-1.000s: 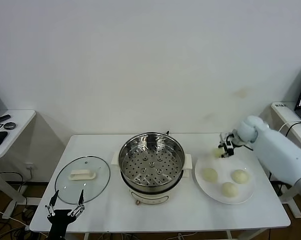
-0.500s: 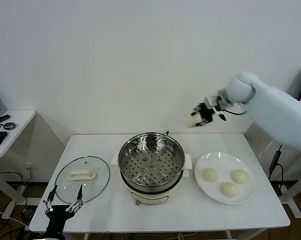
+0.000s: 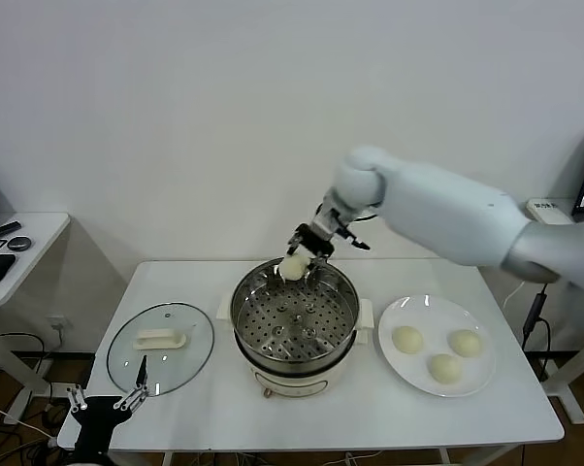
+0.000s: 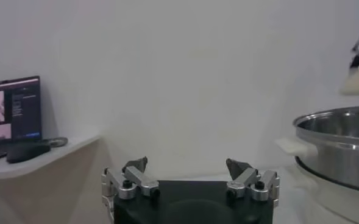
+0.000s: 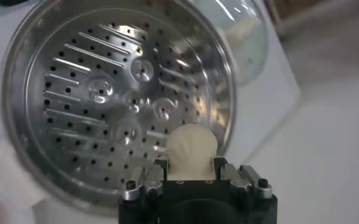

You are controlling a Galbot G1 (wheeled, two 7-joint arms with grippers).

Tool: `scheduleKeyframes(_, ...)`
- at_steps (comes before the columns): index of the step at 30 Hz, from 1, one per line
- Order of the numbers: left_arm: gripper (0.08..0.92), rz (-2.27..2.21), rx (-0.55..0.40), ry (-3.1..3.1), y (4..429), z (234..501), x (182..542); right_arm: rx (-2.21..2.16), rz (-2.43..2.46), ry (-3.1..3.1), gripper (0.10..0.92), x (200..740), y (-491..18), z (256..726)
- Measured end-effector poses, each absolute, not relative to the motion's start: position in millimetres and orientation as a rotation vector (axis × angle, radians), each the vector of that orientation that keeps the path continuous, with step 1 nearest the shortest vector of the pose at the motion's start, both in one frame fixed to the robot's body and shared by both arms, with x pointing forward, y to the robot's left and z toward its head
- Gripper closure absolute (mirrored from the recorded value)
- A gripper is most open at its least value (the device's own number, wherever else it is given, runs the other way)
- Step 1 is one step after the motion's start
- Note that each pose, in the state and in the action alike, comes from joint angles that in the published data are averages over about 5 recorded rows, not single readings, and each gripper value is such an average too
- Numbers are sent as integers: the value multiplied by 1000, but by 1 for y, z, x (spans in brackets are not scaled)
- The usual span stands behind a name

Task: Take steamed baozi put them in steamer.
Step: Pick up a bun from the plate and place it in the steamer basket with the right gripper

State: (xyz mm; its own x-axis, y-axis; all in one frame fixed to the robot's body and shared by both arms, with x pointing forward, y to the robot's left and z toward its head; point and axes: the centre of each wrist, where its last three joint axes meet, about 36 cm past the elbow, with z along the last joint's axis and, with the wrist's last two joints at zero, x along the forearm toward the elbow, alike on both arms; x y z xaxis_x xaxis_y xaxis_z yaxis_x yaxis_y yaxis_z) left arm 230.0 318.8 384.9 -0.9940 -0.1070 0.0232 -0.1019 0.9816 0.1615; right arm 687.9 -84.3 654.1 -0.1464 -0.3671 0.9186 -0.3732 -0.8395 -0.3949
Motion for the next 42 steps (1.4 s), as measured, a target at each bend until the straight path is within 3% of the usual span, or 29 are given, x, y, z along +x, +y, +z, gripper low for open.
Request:
scheduleKeyframes(14, 177, -271, 205, -3096, 326, 388, 226, 2132, 2374, -464, 519, 694, -58, 607)
scheduleKeyframes(26, 177, -264, 207, -3097, 325, 387, 226, 2143, 2433, -335, 449, 700, -52, 586)
scheduleKeyframes(29, 177, -265, 210, -3096, 326, 385, 227, 2142, 2443, -331, 415, 702, -53, 584)
scheduleKeyframes(36, 177, -264, 210, -3086, 326, 380, 226, 2144, 2437, -377, 235, 702, -56, 588)
scheduleKeyframes(42, 177, -268, 212, -3072, 329, 376, 226, 2115, 2385, -554, 200, 691, -68, 616)
